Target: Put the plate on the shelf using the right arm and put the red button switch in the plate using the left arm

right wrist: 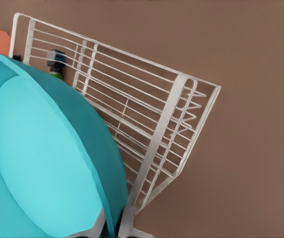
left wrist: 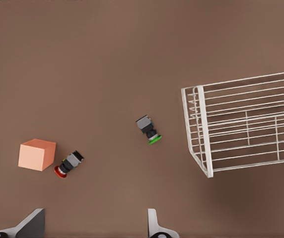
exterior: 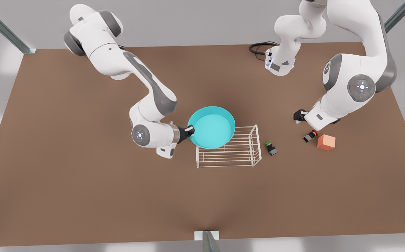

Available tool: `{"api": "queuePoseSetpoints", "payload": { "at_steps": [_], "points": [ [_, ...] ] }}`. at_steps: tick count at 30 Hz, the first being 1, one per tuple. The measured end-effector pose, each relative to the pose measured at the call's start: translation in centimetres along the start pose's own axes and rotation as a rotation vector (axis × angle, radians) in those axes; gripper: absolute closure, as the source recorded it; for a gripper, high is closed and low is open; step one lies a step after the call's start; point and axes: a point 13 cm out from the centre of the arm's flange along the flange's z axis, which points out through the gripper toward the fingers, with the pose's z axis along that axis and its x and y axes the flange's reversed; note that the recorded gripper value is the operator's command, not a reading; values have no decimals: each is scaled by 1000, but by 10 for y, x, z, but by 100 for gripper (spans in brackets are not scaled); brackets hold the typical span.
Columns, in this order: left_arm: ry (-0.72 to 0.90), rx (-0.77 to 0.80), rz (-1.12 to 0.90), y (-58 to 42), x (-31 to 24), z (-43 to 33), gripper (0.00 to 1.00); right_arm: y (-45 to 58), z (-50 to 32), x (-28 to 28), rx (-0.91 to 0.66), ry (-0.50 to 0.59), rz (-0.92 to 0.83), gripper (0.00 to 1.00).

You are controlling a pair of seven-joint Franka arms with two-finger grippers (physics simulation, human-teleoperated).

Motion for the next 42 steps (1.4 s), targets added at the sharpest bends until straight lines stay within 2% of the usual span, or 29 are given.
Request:
{"api": "queuePoseSetpoints", "payload": {
  "at_steps": [15,18,19,20,21,22,26,29,32,34,37,40,42],
  "points": [
    [18,1,3,-3,5,3,0,23,65,-40,45,-78,135,74],
    [6,1,5,-4,7,-4,0,16,69,-44,59,-90,165,71],
    [5,1,6,-5,7,-3,0,15,69,-45,60,-94,173,57],
    [5,2,6,-5,7,-4,0,16,69,-45,60,-97,180,27],
    [4,1,5,-4,7,-4,0,16,69,-46,59,-100,189,8],
    [3,2,4,-4,7,-4,0,17,68,-47,59,-104,196,3],
    [-4,0,5,-3,6,-6,0,34,44,-47,47,-134,211,2],
    [-20,-2,20,7,5,-12,0,61,-27,-40,34,-195,210,2],
    [-1,17,47,43,7,11,0,-19,-134,-37,116,-276,315,0],
    [20,55,60,74,11,43,0,-117,-210,-19,270,-320,397,0],
    [45,100,121,89,47,92,0,-241,-278,55,449,-275,514,1],
    [9,130,184,90,74,114,0,-301,-255,152,438,-154,562,4],
    [3,139,264,75,76,138,0,-307,-234,208,442,-105,529,0]
  ]
}}
